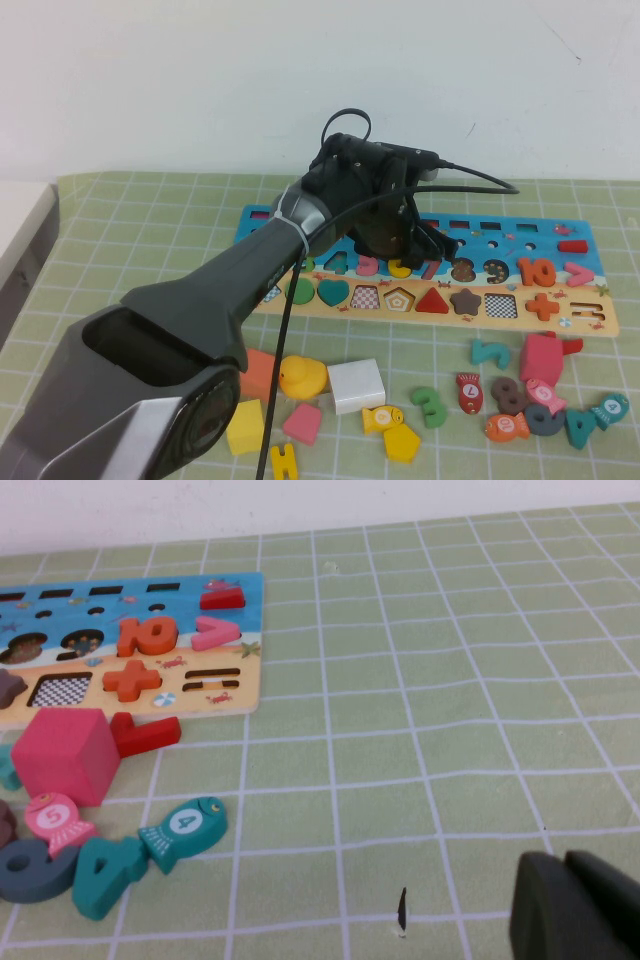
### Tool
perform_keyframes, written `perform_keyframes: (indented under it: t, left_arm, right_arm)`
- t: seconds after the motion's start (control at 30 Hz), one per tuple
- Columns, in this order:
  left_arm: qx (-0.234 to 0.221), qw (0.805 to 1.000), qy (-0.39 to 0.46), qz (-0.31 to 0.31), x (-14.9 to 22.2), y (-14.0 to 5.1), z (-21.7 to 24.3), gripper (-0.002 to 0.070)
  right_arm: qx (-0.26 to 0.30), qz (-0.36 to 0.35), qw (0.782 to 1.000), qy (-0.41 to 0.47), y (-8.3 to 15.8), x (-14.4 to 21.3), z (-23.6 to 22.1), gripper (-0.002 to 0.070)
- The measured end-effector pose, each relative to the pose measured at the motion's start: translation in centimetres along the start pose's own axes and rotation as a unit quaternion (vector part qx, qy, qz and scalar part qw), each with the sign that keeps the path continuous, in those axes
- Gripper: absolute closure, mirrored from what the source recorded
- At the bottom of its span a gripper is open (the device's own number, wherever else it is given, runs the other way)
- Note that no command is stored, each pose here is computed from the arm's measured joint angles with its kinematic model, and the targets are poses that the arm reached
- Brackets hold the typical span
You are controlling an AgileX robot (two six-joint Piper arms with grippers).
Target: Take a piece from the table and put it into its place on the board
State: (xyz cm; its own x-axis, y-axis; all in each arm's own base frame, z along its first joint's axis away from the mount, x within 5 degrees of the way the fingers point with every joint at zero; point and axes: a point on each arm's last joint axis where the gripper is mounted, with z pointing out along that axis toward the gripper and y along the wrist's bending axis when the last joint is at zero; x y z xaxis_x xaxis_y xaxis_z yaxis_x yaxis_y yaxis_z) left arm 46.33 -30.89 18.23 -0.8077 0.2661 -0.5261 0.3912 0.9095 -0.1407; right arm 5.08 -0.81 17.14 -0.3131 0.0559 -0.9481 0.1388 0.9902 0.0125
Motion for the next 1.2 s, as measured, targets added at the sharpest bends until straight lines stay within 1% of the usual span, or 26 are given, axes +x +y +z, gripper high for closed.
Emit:
perform_keyframes:
  t: [0.1, 0.2, 0.37, 0.5, 0.6, 0.7, 0.77, 0.87, 0.93, 1.0, 1.07, 1.17, 1.2]
  left_arm:
    - [0.001, 1.0, 0.0, 0.0, 0.0, -0.1, 0.0, 0.033]
    - [0.002, 1.0, -0.002, 0.0, 0.0, -0.1, 0.0, 0.0312]
    - [-0.001, 1.0, -0.014, 0.007, -0.8, -0.2, -0.7, 0.0306]
    - [-0.005, 0.999, -0.043, 0.021, -2.2, -0.4, -2.7, 0.0309]
    - [-0.007, 0.998, -0.053, 0.043, -3.0, -0.6, -4.5, 0.0348]
    - [-0.017, 0.996, -0.058, 0.068, -3.6, -0.6, -7.4, 0.0436]
    - [-0.027, 0.994, -0.073, 0.077, -4.3, -0.6, -9.9, 0.0501]
    - [-0.046, 0.987, -0.114, 0.099, -5.4, -0.6, -15.5, 0.061]
    - [-0.056, 0.982, -0.144, 0.11, -5.8, -0.5, -19.6, 0.0645]
    - [-0.064, 0.974, -0.182, 0.115, -6.1, -0.5, -24.3, 0.0662]
    - [-0.078, 0.964, -0.227, 0.118, -5.9, -0.2, -29.9, 0.0669]
    - [-0.101, 0.944, -0.291, 0.117, -4.4, 0.6, -38.4, 0.0673]
    - [-0.105, 0.939, -0.305, 0.119, -3.7, 0.7, -40.5, 0.0674]
  right_arm:
    - [0.0, 0.0, 1.0, 0.0, 0.0, 0.0, 0.0, 0.0679]
    - [0.0, 0.0, 1.0, 0.0, 0.0, 0.0, 0.0, 0.0679]
    - [0.0, 0.0, 1.0, 0.0, 0.0, 0.0, 0.0, 0.0679]
    - [0.0, 0.0, 1.0, 0.0, 0.0, 0.0, 0.0, 0.0679]
    - [0.0, 0.0, 1.0, 0.0, 0.0, 0.0, 0.0, 0.0679]
    - [0.0, 0.0, 1.0, 0.0, 0.0, 0.0, 0.0, 0.0679]
    - [0.0, 0.0, 1.0, 0.0, 0.0, 0.0, 0.0, 0.0679]
    - [0.0, 0.0, 1.0, 0.0, 0.0, 0.0, 0.0, 0.0679]
    - [0.0, 0.0, 1.0, 0.0, 0.0, 0.0, 0.0, 0.0679]
    - [0.0, 0.0, 1.0, 0.0, 0.0, 0.0, 0.0, 0.0679]
    - [0.0, 0.0, 1.0, 0.0, 0.0, 0.0, 0.0, 0.0679]
    - [0.0, 0.0, 1.0, 0.0, 0.0, 0.0, 0.0, 0.0679]
    - [0.0, 0.0, 1.0, 0.0, 0.0, 0.0, 0.0, 0.0679]
